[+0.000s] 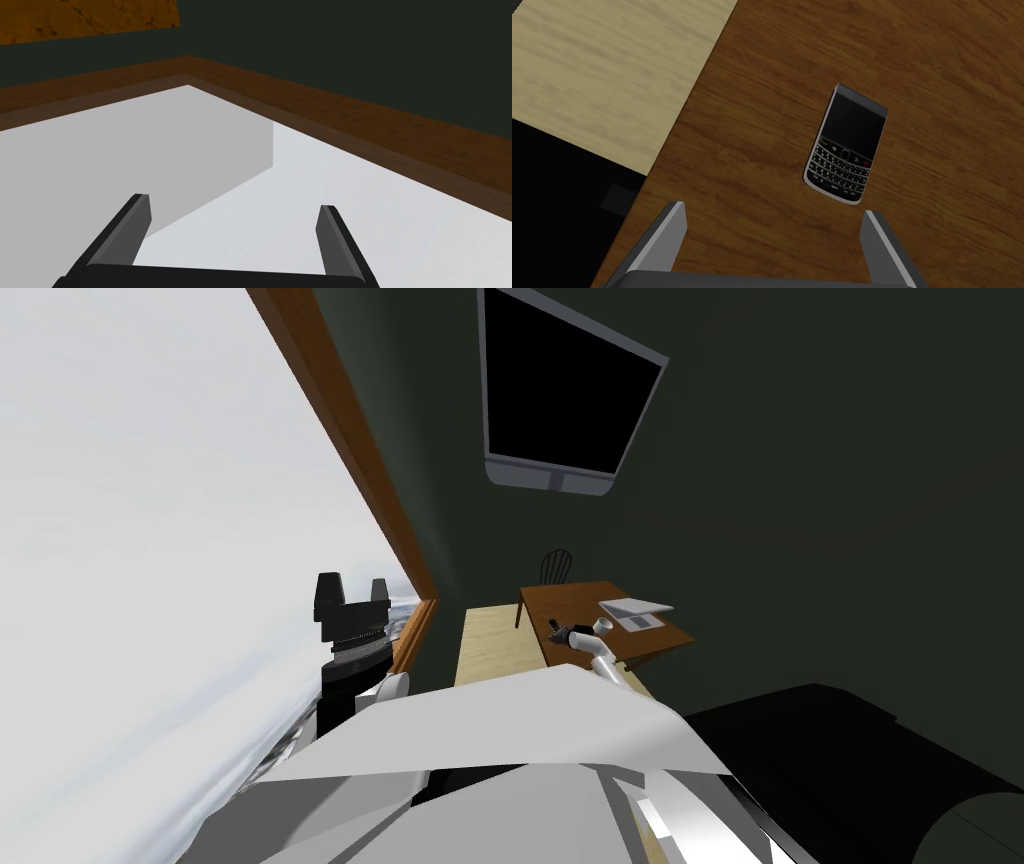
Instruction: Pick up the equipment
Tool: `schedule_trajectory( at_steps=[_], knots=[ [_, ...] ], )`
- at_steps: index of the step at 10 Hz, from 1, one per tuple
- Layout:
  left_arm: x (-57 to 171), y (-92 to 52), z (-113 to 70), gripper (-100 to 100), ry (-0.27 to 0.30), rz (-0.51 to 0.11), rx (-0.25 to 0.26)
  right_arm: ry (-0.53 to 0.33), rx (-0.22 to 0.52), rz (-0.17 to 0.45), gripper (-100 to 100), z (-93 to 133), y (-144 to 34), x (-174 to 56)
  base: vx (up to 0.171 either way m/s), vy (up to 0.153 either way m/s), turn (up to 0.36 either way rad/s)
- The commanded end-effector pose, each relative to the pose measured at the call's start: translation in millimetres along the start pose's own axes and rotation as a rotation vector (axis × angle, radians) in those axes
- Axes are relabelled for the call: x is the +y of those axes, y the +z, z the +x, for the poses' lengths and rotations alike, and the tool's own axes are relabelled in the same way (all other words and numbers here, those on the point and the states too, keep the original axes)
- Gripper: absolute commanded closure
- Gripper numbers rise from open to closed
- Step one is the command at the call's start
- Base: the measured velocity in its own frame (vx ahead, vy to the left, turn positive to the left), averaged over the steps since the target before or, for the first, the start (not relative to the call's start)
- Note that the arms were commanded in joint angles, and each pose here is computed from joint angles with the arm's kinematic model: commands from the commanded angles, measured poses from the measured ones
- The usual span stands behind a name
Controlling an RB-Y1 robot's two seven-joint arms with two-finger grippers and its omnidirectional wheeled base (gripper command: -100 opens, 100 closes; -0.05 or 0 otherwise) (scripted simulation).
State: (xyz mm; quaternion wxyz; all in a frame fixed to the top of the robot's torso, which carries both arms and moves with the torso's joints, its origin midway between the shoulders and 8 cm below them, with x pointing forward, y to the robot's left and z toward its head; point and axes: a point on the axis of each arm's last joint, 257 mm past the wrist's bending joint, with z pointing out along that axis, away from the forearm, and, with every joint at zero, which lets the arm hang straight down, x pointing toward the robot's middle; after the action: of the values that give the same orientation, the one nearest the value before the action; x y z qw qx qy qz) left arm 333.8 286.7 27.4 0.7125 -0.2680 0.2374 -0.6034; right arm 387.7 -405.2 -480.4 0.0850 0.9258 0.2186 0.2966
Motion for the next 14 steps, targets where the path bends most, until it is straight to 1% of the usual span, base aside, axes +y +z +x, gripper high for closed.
schedule_trajectory(
  at_steps=[1, 2, 3, 4, 5, 7, 8, 11, 14],
  knots=[
    [0.0, 0.0, 0.0, 0, 0.0, 0.0, 0.0, 0.05, -0.057, 0.032, -100, -20.0, 1.8, -1.0, 0.106, -0.002, 0.011],
    [0.0, 0.0, 0.0, 0, 0.0, 0.0, 0.0, 0.05, -0.064, 0.038, -100, -21.5, 1.7, -2.6, 0.096, 0.001, 0.009],
    [0.0, 0.0, 0.0, 0, 0.0, 0.0, 0.0, 0.091, -0.11, 0.061, -100, -38.2, 1.7, -1.9, 0.123, 0.002, 0.017],
    [0.0, 0.0, 0.0, 0, 0.0, 0.0, 0.0, 0.128, -0.142, 0.073, -100, -50.0, 0.7, 1.7, 0.162, -0.006, 0.026],
    [0.0, 0.0, 0.0, 0, 0.0, 0.0, 0.0, 0.13, -0.155, 0.082, -100, -54.2, 0.5, -1.1, 0.119, -0.004, 0.016],
    [0.0, 0.0, 0.0, 0, 0.0, 0.0, 0.0, 0.201, -0.23, 0.111, -100, -81.3, -3.6, 2.3, 0.127, -0.002, 0.028],
    [0.0, 0.0, 0.0, 0, 0.0, 0.0, 0.0, 0.201, -0.234, 0.115, -100, -82.1, -3.9, 1.2, 0.123, -0.013, 0.018],
    [0.0, 0.0, 0.0, 0, 0.0, 0.0, 0.0, 0.286, -0.326, 0.15, -100, -114.0, -12.7, 3.3, 0.142, -0.03, 0.037],
    [0.0, 0.0, 0.0, 0, 0.0, 0.0, 0.0, 0.338, -0.383, 0.171, -100, -133.5, -19.8, 3.2, 0.111, -0.019, 0.034]
  ],
)
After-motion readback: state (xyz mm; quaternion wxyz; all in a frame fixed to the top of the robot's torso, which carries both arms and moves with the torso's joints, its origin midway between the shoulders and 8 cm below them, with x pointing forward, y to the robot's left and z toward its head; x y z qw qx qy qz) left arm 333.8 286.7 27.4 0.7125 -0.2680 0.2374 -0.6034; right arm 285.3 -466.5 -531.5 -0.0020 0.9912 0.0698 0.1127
